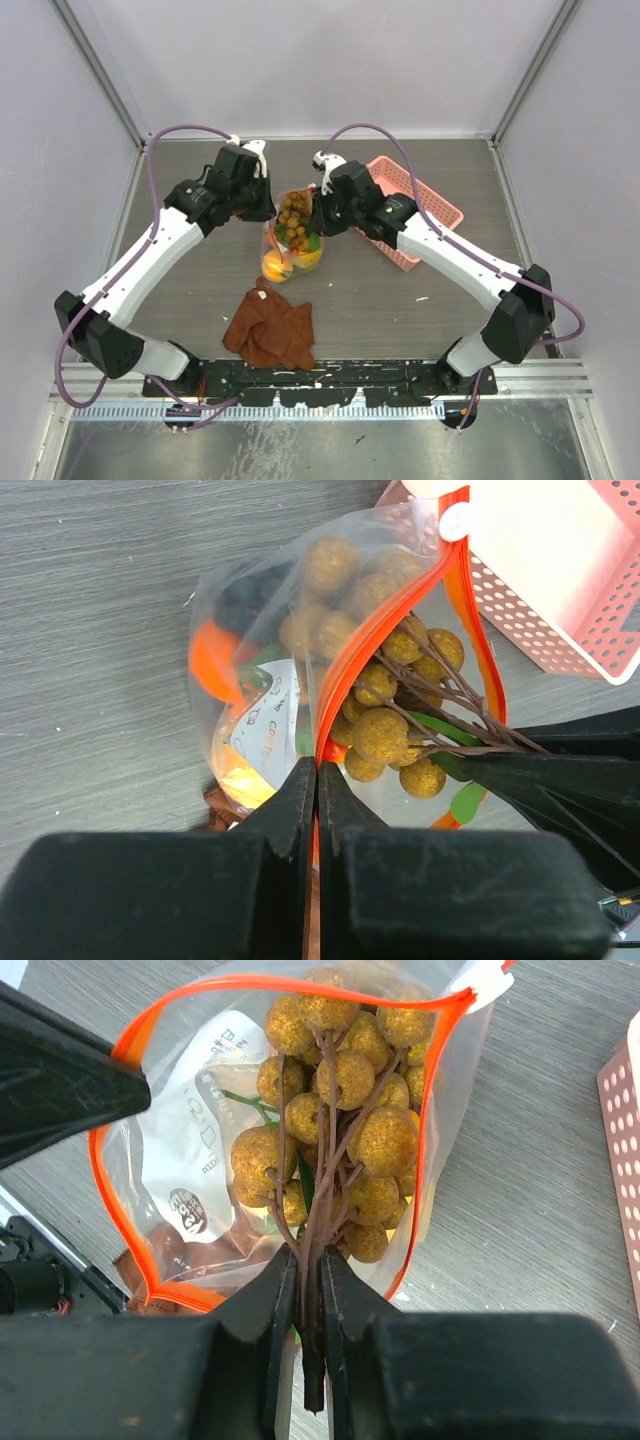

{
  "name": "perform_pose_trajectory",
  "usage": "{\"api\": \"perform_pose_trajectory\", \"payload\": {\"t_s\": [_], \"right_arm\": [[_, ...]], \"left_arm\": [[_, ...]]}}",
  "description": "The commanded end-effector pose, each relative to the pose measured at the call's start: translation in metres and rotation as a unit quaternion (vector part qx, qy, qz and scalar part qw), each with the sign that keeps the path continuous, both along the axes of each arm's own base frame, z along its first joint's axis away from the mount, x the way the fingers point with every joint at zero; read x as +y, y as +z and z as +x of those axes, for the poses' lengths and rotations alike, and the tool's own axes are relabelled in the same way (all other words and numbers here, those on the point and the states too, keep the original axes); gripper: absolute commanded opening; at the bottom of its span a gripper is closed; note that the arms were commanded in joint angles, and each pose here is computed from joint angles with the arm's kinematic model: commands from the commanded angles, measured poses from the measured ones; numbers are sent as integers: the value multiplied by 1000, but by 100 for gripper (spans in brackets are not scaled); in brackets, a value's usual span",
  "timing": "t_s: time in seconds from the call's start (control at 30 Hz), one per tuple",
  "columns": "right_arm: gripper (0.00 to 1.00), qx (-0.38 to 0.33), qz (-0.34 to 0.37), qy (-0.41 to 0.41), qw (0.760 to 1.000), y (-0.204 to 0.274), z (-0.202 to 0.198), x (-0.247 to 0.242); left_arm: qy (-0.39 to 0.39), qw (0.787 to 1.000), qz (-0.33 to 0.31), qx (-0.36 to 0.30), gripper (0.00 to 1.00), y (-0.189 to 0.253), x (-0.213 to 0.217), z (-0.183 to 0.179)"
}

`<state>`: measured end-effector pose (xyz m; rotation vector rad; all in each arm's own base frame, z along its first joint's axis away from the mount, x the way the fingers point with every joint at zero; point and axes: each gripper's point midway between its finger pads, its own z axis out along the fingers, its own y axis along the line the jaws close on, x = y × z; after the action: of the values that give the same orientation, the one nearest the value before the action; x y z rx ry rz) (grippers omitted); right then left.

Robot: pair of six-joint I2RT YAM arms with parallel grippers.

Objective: Place the food in the zip-top bag and seal the zipper
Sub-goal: Place the fake fruit in the zipper food storage bag.

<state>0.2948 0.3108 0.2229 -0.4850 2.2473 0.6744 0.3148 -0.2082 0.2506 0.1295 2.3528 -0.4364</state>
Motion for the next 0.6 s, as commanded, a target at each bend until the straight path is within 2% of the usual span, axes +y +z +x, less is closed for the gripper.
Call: {"api": "perform_pose_trajectory", "payload": {"t_s": [0.0,0.1,0.27,0.4,0.57], "right_arm": [[1,-11,34,-1,999,24,11,16],[1,-31,48,-30,998,29,17,10],[1,-81,112,-85,987,54,32,9],[1,-114,191,-119,968,67,40,15],[1,-152,216,-161,951,62,44,18]], "left_arm": [[-4,999,-24,-36,0,24,-4,3],[-5,999,-35,-33,0,22,-8,1],[-9,998,-47,-30,0,22,-13,-4],[-5,998,-52,-29,0,25,-16,-1],[-3,998,-60,-27,0,23,-21,-2]]}}
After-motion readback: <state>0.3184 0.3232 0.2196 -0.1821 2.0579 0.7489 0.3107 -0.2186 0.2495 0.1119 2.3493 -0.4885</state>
